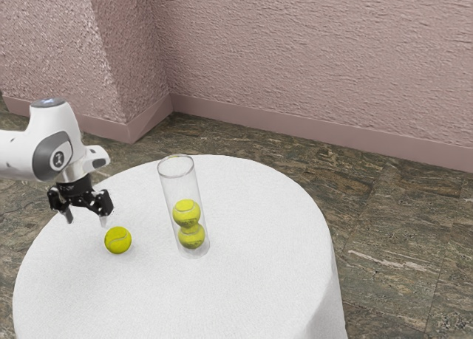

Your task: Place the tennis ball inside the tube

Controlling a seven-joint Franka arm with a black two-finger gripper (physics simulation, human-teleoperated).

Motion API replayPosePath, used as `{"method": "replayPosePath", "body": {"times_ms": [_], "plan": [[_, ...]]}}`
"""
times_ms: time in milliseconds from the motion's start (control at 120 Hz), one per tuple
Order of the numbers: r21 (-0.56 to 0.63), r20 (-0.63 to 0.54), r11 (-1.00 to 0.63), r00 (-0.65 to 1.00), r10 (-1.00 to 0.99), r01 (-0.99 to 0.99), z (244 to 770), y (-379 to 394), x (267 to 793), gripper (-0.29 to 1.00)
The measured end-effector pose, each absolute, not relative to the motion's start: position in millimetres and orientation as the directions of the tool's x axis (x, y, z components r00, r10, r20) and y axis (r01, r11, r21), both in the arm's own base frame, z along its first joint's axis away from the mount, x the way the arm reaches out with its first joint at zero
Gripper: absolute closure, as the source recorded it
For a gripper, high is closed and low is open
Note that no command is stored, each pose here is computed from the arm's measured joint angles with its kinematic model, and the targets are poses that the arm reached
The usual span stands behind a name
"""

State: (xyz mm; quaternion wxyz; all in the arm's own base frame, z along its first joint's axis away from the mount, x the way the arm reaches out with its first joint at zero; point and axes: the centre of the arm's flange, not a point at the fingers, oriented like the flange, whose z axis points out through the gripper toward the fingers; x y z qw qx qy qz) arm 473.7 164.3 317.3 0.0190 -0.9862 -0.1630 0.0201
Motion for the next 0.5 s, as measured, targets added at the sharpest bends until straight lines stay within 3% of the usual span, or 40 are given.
{"method": "replayPosePath", "body": {"times_ms": [133,333,500], "plan": [[-0.075,-0.008,-0.947,0.949,0.314,0.313,326,182,482,0.00],[-0.082,-0.002,-0.985,0.989,0.150,0.149,326,107,508,0.00],[-0.074,-0.012,-0.981,0.983,0.181,0.180,318,121,505,0.00]]}}
